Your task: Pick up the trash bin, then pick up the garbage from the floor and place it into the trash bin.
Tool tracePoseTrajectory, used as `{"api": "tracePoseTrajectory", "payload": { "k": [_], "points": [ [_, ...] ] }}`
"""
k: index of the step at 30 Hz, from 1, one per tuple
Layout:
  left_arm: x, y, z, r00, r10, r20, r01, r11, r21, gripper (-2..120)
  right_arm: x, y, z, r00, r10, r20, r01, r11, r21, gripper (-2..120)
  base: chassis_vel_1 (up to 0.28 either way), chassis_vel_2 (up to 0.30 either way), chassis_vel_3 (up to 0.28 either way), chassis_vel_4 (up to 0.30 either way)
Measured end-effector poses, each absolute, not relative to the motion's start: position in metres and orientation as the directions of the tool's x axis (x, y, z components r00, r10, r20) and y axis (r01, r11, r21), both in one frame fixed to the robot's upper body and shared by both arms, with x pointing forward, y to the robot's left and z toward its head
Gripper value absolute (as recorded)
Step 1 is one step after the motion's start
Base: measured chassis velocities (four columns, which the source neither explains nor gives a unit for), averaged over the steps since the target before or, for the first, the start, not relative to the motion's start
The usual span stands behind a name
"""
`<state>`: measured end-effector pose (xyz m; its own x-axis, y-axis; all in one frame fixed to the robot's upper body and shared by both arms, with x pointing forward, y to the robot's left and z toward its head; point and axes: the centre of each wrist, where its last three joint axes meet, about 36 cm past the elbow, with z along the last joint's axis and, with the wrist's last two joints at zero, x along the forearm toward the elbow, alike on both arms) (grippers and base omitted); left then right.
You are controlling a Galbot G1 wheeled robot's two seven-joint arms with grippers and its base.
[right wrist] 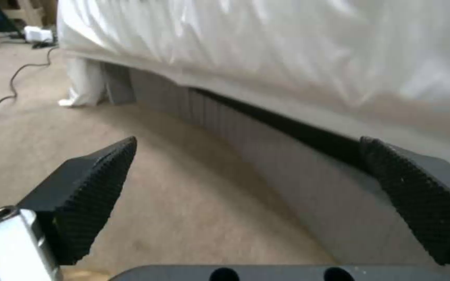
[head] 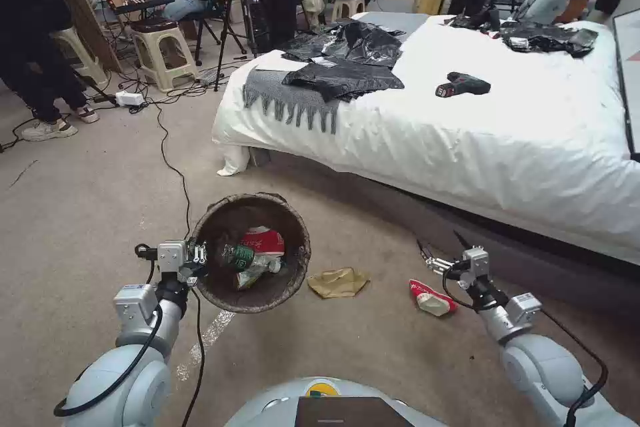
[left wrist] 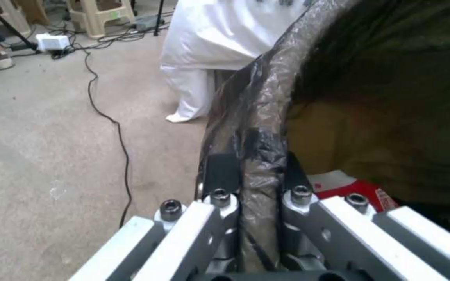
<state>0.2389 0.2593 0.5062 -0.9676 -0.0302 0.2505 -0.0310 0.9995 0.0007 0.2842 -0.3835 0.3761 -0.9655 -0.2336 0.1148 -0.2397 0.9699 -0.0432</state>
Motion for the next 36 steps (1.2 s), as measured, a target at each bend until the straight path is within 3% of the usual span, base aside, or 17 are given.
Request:
{"api": "tracePoseTrajectory", "payload": {
  "k": [19, 36],
  "points": [
    [0.235, 0.260, 0.510, -0.968, -0.032, 0.250, -0.030, 0.999, 0.011, 3, 0.325, -0.475, 0.292, -0.898, -0.312, 0.310, -0.331, 0.943, -0.010, 100, 0.000, 0.000, 0.000, 0.000],
    [0.234, 0.261, 0.512, -0.967, -0.050, 0.251, -0.047, 0.999, 0.016, 3, 0.368, -0.541, 0.261, -0.805, -0.401, 0.437, -0.438, 0.899, 0.016, 100, 0.000, 0.000, 0.000, 0.000]
  ]
}}
